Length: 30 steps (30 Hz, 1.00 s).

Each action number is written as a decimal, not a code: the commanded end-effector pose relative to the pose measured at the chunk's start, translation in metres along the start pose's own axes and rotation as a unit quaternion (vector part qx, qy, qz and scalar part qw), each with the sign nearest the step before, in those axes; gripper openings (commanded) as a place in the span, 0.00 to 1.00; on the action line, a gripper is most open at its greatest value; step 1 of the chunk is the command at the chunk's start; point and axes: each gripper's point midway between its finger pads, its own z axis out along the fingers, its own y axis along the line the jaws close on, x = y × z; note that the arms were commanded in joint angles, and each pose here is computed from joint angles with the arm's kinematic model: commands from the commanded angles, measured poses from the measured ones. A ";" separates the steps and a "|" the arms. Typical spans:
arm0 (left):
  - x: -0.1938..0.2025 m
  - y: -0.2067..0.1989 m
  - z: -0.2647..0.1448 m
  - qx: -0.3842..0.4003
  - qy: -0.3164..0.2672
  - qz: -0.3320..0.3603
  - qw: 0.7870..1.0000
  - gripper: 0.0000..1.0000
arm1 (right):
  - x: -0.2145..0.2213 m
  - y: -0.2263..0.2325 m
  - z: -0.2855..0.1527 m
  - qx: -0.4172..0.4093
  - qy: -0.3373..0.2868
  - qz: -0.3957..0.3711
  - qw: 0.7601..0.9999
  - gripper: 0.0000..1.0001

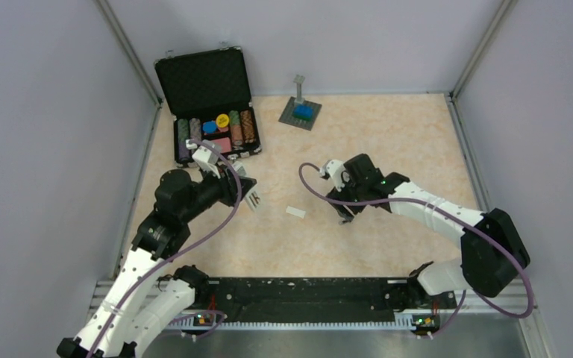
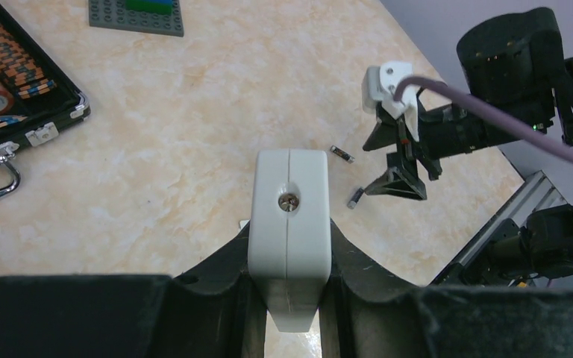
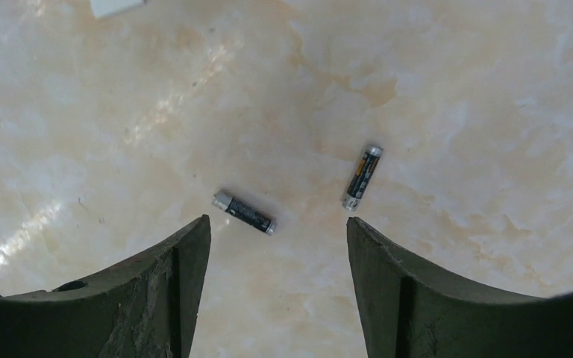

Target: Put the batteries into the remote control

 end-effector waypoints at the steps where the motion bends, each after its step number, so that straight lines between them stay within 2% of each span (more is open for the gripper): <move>1: -0.022 -0.003 -0.004 -0.008 -0.031 0.009 0.999 0.00 | 0.009 0.017 -0.003 -0.051 -0.022 -0.103 0.993 0.66; 9: -0.023 0.017 -0.008 -0.063 -0.045 0.012 0.997 0.00 | 0.023 0.040 0.007 -0.112 0.000 -0.136 0.984 0.60; 18: -0.026 0.020 -0.015 -0.078 -0.045 0.028 0.996 0.00 | 0.040 0.026 0.027 -0.068 0.047 -0.185 0.979 0.58; 24: -0.022 0.021 -0.017 -0.078 -0.041 0.029 0.996 0.00 | 0.035 0.020 0.033 -0.045 0.038 -0.176 0.983 0.55; 30: -0.021 0.019 -0.019 -0.073 -0.042 0.029 0.996 0.00 | 0.039 0.017 0.038 -0.038 0.059 -0.171 0.983 0.52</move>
